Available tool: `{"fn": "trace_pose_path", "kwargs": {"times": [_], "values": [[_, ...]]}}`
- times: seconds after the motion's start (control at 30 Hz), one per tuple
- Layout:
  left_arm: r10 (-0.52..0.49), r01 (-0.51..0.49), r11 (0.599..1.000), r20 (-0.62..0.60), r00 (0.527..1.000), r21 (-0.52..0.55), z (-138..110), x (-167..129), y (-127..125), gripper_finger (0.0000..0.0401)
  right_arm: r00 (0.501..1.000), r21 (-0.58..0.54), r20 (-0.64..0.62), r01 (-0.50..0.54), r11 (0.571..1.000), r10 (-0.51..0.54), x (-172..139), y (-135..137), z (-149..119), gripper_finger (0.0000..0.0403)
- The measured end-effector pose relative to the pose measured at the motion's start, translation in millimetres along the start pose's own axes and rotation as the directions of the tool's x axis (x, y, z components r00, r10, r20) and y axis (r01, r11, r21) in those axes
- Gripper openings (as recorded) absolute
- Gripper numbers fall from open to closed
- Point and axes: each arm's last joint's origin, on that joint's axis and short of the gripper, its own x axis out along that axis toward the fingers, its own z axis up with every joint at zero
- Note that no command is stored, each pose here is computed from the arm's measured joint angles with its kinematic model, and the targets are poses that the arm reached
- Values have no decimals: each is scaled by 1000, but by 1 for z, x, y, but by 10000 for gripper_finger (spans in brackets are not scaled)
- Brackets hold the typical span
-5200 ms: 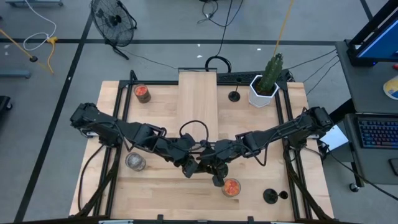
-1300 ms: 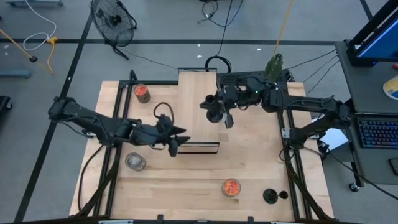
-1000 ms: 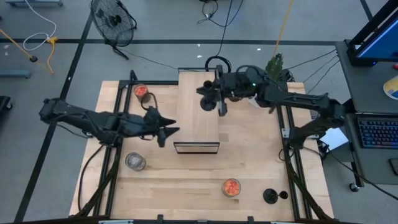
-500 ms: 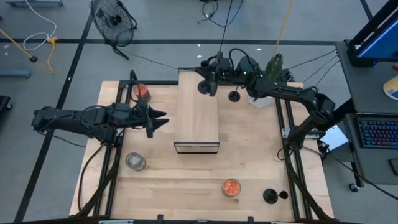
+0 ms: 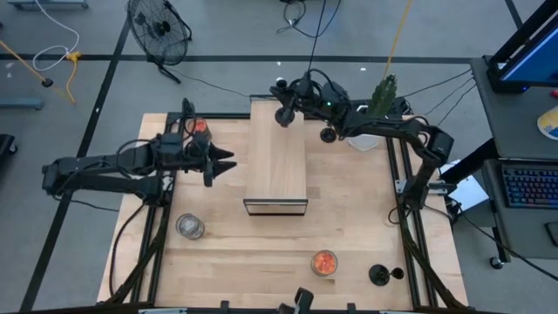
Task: Pick & Place candle stick holders
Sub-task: Put the bottom left black candle holder on the shelf
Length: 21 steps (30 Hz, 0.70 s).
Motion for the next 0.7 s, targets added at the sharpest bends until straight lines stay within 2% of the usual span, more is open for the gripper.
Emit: {"fn": "trace_pose_path", "kwargs": {"times": [0.3,0.57,0.7], "values": [[-18,18,1000,-15,1000,-11,2,0,6,225,985,-8,-38,166,986,-166,2,-18,-12,8],[-14,13,1000,-14,1000,-13,2,0,7,225,966,7,-56,253,967,-253,0,-26,-14,8],[-14,14,1000,-14,1000,-11,2,0,6,225,964,24,-68,261,965,-258,3,-27,-23,9]]}}
